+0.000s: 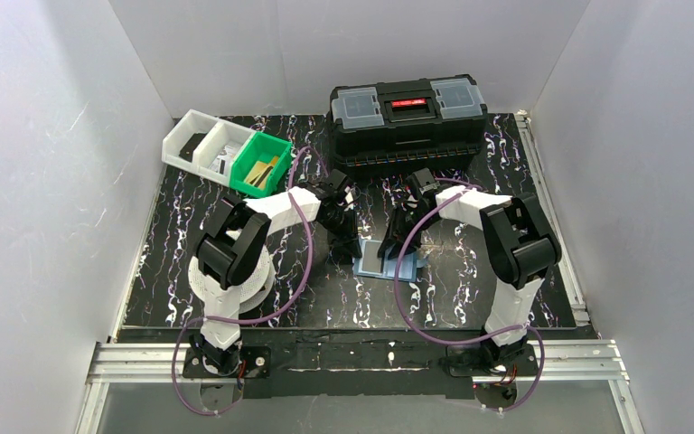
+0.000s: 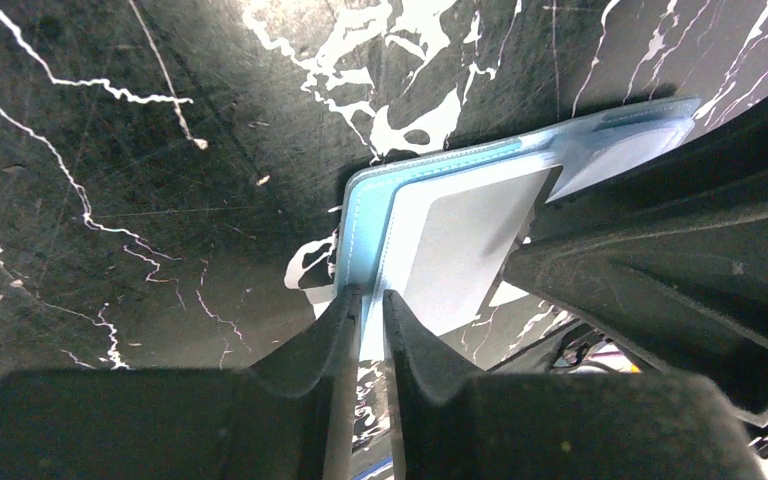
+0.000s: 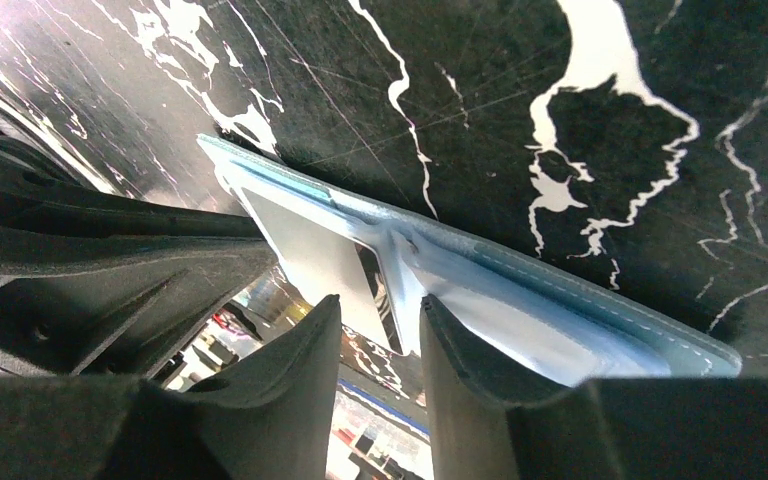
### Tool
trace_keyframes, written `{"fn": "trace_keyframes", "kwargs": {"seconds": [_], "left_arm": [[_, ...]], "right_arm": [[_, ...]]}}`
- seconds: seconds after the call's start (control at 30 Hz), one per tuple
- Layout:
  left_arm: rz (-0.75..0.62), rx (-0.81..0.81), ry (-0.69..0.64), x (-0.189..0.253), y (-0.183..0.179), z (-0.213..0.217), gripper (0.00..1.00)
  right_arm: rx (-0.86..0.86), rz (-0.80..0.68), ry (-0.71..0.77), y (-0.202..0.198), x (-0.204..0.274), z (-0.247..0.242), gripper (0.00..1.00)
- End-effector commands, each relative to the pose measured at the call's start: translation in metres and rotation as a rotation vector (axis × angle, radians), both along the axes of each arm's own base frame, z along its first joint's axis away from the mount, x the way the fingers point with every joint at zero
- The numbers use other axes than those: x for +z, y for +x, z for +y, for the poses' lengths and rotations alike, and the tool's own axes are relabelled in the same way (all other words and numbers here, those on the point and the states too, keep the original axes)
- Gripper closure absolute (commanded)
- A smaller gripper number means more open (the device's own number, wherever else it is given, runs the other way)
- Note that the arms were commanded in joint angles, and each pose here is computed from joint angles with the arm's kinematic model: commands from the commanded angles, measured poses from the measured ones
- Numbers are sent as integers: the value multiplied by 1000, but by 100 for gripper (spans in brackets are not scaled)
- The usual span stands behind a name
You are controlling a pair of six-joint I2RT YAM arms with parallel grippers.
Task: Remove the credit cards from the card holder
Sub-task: Remove the credit card from the card holder.
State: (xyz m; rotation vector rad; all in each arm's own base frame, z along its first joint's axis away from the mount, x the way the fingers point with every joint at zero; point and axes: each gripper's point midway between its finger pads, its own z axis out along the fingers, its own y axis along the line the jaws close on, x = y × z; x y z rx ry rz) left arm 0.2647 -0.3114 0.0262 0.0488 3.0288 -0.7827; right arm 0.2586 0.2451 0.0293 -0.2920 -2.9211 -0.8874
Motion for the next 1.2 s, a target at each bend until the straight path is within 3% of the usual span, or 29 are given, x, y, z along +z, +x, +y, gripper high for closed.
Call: {"fn": "trace_keyframes", "kwargs": {"seconds": [0.0,0.63,1.17], "left_arm": [[13,29,52,-4,-12,6,88],[2,88,87,0,-24,8,90],[-92,78,110,29,-21,22,90]], "right_arm": [[25,-11,-17,5,-11,3,57],[87,5,99,2,-2,32,55],[112,-30,143,4,7,36,55]]}}
